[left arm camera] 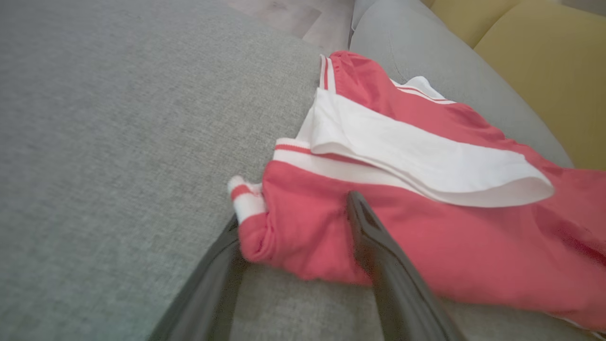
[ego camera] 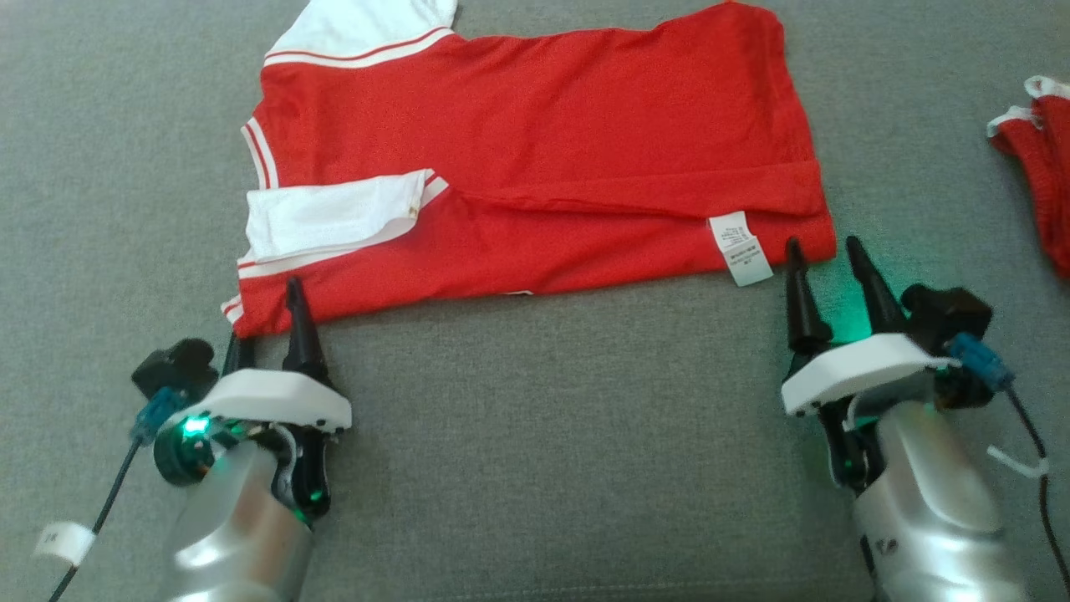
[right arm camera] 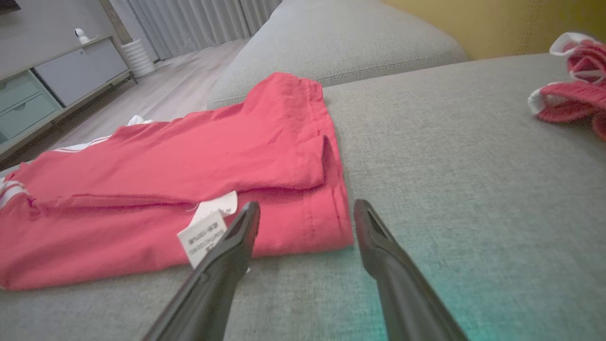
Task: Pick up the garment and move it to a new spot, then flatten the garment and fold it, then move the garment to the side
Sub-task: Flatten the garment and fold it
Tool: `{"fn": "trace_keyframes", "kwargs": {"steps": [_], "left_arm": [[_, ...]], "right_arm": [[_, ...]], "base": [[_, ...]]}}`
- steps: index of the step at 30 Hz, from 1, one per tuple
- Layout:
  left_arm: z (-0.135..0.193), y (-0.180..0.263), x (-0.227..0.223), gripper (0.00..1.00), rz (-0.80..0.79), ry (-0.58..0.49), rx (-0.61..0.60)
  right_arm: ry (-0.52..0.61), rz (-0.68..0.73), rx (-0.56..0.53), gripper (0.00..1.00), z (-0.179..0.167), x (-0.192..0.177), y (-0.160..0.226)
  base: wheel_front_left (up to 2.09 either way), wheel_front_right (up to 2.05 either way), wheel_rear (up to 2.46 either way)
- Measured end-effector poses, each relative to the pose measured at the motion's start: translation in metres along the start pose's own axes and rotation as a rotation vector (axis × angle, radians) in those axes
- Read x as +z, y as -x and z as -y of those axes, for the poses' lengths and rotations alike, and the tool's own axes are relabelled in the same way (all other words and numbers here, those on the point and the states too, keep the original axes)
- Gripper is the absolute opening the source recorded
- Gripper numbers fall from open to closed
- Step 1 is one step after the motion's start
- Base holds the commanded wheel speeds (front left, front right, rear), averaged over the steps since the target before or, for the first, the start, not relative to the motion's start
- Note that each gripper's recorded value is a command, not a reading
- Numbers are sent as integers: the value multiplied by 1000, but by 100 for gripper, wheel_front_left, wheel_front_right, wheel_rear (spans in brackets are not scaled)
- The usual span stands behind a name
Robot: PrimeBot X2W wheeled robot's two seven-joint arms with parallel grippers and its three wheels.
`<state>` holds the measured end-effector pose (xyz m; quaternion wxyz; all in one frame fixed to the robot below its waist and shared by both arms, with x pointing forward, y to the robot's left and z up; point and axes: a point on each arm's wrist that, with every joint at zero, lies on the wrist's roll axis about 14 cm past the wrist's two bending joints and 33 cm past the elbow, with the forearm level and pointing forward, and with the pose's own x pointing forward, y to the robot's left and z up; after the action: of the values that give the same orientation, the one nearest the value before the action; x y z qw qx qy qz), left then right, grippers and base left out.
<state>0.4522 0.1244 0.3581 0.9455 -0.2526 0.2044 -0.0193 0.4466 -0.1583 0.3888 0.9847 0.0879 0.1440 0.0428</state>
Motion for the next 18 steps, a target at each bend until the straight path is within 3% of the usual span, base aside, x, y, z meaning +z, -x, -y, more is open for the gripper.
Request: {"fn": "trace_keyframes", "kwargs": {"steps": [1, 2, 12, 13, 14, 18], "left_arm": [[1, -1, -1, 9, -7, -10, -8], [2, -2, -2, 0, -13, -16, -13], [3, -6, -4, 0, -31, -7, -25], [3, -7, -4, 0, -31, -4, -25], [3, -7, -4, 0, -31, -5, -27], [5, -8, 1, 0, -18, 2, -36]], "right_arm": [[-12, 0, -7, 100, 2, 1, -3], [-16, 2, -12, 100, 3, 2, -6], [-3, -94, -16, 100, 5, -23, -18], [0, -98, -9, 30, 3, -23, -21], [2, -104, -1, 0, 2, -24, -23], [-41, -105, 21, 0, -7, -22, -28]], "base": [[0, 0, 0], [0, 0, 0], [0, 0, 0], [0, 0, 0], [0, 0, 0], [0, 0, 0]]}}
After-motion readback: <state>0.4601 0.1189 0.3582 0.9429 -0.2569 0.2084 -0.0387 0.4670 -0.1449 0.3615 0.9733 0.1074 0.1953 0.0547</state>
